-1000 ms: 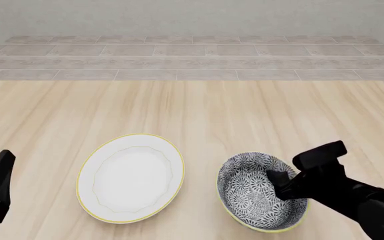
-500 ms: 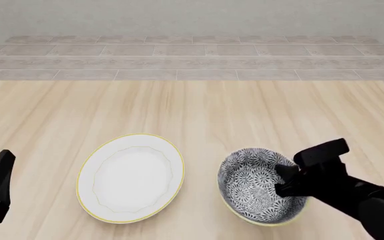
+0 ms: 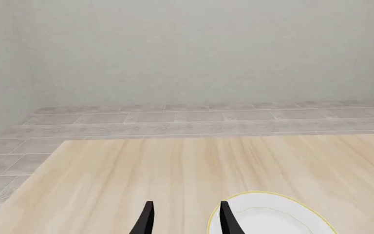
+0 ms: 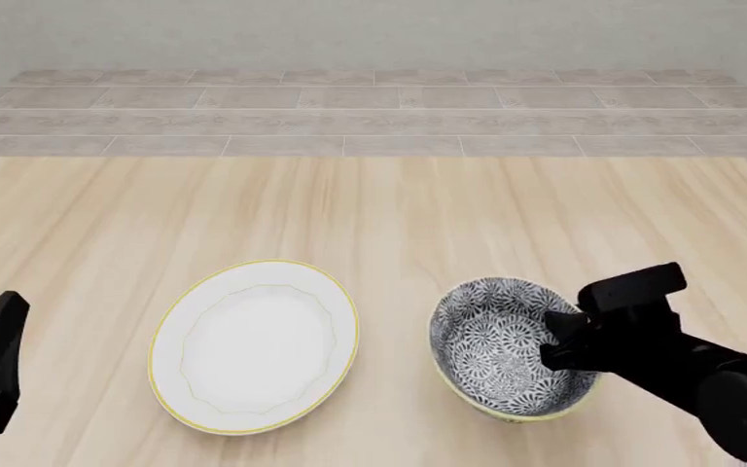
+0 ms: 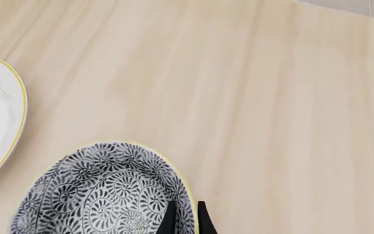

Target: Put the bowl on the plate.

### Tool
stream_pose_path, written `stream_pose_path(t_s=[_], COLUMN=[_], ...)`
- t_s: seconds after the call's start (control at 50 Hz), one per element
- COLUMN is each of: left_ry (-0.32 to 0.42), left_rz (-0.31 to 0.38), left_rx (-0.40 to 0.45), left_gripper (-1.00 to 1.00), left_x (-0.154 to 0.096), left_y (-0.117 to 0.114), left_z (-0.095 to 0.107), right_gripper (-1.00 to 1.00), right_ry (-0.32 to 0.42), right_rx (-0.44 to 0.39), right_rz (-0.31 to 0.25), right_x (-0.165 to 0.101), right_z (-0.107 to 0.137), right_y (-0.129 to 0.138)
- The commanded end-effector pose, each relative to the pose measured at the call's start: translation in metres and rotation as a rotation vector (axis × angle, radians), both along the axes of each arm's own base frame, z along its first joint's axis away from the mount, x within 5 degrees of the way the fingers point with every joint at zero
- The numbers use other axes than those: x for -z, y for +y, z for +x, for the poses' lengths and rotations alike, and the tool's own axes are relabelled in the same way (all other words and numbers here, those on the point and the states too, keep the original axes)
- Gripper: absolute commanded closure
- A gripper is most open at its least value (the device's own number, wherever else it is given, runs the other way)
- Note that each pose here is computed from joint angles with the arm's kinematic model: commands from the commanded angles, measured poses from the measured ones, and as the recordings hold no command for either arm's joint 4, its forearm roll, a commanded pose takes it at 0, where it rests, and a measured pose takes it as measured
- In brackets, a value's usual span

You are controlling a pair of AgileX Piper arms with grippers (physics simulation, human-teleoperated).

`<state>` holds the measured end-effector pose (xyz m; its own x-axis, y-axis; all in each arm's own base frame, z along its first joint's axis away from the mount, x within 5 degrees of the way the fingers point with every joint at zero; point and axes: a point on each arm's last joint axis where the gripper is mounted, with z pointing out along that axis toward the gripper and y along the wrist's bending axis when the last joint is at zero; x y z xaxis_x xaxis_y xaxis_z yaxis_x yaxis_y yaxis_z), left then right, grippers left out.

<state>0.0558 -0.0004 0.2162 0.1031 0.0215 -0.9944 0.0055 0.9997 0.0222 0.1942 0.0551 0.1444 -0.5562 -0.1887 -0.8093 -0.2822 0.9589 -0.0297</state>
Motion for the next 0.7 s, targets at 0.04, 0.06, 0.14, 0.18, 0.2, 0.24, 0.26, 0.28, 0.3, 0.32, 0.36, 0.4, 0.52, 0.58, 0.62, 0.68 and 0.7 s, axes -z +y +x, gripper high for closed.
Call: stream_pose_path(t_s=[0.04, 0.06, 0.14, 0.18, 0.2, 0.24, 0.26, 0.28, 0.3, 0.32, 0.36, 0.4, 0.52, 0.58, 0.62, 0.68, 0.7], left_ry=[0.000, 0.000, 0.000, 0.000, 0.000, 0.000, 0.000, 0.000, 0.000, 0.000, 0.000, 0.000, -0.002, -0.002, -0.003, -0.004, -0.004], left_rz=[-0.001, -0.001, -0.001, -0.002, -0.002, -0.002, -0.002, -0.002, -0.002, -0.002, -0.002, -0.002, -0.002, -0.002, -0.002, -0.002, -0.002], left_rx=[0.001, 0.001, 0.002, 0.001, 0.001, 0.002, 0.002, 0.002, 0.002, 0.002, 0.003, 0.003, 0.004, 0.003, 0.003, 0.003, 0.002], left_gripper=[-1.00, -1.00, -1.00, -1.00, -1.00, -1.00, -1.00, -1.00, -1.00, -1.00, -1.00, -1.00, -1.00, -1.00, -1.00, -1.00, -1.00], left_x=[0.000, 0.000, 0.000, 0.000, 0.000, 0.000, 0.000, 0.000, 0.000, 0.000, 0.000, 0.000, 0.000, 0.000, 0.000, 0.000, 0.000], left_y=[0.000, 0.000, 0.000, 0.000, 0.000, 0.000, 0.000, 0.000, 0.000, 0.000, 0.000, 0.000, 0.000, 0.000, 0.000, 0.000, 0.000], left_z=[0.000, 0.000, 0.000, 0.000, 0.000, 0.000, 0.000, 0.000, 0.000, 0.000, 0.000, 0.000, 0.000, 0.000, 0.000, 0.000, 0.000], right_gripper=[1.00, 1.00, 1.00, 1.00, 1.00, 1.00, 1.00, 1.00, 1.00, 1.00, 1.00, 1.00, 1.00, 1.00, 1.00, 1.00, 1.00], right_ry=[-0.013, -0.013, -0.017, -0.019, -0.021, -0.026, -0.027, -0.027, -0.028, -0.028, -0.032, -0.034, -0.033, -0.034, -0.034, -0.040, -0.041], right_rx=[0.013, 0.013, 0.018, 0.020, 0.022, 0.024, 0.024, 0.024, 0.025, 0.025, 0.025, 0.027, 0.029, 0.030, 0.031, 0.034, 0.035], right_rz=[-0.012, -0.012, -0.010, -0.006, -0.005, -0.004, -0.003, -0.003, -0.002, -0.002, 0.000, 0.001, 0.008, 0.011, 0.020, 0.022, 0.027], right_x=[-0.006, -0.006, -0.008, -0.010, -0.011, -0.013, -0.013, -0.014, -0.015, -0.015, -0.017, -0.018, -0.021, -0.022, -0.023, -0.026, -0.027], right_z=[0.006, 0.006, 0.007, 0.007, 0.008, 0.008, 0.008, 0.008, 0.008, 0.008, 0.008, 0.008, 0.008, 0.009, 0.008, 0.009, 0.009], right_y=[-0.006, -0.006, -0.006, -0.006, -0.007, -0.007, -0.007, -0.007, -0.007, -0.007, -0.007, -0.007, -0.007, -0.006, -0.005, -0.006, -0.005])
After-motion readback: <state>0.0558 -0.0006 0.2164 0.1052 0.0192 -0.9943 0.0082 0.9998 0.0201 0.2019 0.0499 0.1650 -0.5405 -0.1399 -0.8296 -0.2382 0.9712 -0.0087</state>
